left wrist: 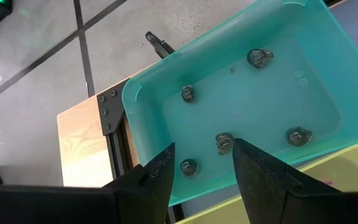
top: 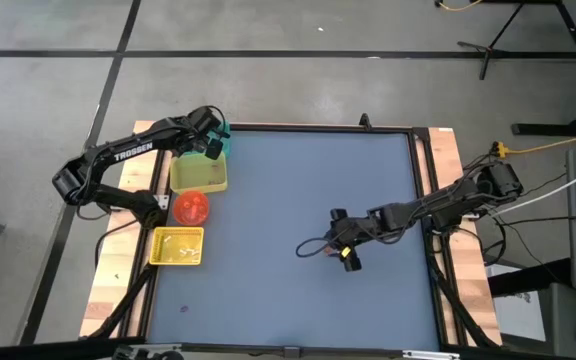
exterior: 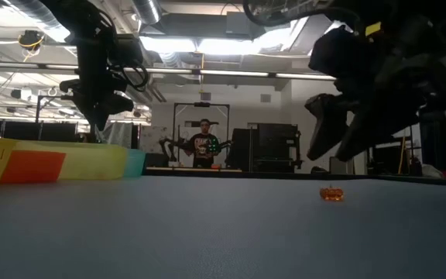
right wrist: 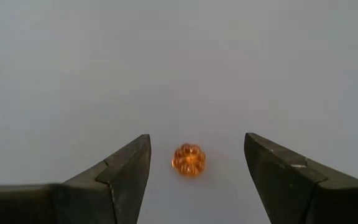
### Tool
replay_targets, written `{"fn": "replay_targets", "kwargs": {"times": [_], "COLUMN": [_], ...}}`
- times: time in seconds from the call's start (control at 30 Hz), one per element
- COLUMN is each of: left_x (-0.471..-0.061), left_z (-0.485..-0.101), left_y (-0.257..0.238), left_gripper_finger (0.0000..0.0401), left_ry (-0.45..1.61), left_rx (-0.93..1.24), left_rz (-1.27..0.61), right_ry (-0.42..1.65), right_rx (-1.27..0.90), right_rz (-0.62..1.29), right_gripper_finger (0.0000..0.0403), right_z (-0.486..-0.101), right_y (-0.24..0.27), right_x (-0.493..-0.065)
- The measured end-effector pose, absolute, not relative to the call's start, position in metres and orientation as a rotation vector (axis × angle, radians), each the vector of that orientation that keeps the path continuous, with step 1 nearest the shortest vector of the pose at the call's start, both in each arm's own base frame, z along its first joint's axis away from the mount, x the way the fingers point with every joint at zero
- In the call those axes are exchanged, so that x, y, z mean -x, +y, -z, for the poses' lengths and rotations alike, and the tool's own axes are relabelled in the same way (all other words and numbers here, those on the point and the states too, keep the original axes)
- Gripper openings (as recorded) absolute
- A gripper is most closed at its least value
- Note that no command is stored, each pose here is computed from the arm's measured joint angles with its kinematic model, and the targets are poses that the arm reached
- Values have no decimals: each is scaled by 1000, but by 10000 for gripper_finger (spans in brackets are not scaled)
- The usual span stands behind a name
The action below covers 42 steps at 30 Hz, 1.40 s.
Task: Sort Halloween decoration
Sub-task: Put the orange pumpkin toy into the orange bin
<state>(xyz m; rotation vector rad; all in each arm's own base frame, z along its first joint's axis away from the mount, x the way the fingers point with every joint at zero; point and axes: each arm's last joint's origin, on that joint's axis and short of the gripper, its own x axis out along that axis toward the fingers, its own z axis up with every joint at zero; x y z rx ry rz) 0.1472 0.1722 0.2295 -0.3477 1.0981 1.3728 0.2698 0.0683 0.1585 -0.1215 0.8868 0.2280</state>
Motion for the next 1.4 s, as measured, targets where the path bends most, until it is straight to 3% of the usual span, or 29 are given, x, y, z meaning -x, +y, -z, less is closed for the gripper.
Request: {"fn": "replay_targets", "kwargs": {"times": [0.33, 0.77, 1.4], "left_x": [-147, -147, -147], "left_z": [-230, -229, -229], "left_y": [172, 172, 172], "left_gripper_finger": [145, 145, 145], "left_ry": [1097, 1098, 1099], "left_rx": [348, 347, 346], "left_rz": [-1373, -1373, -1372], "right_ry": [830, 918, 927], "right_rx": [104, 135, 122], "right_rz": [-254, -211, -237], "right_gripper_finger": [259, 255, 111], "right_z": [-148, -117, -116], "right_y": [69, 69, 70], "right_x": [-268, -275, -274]}}
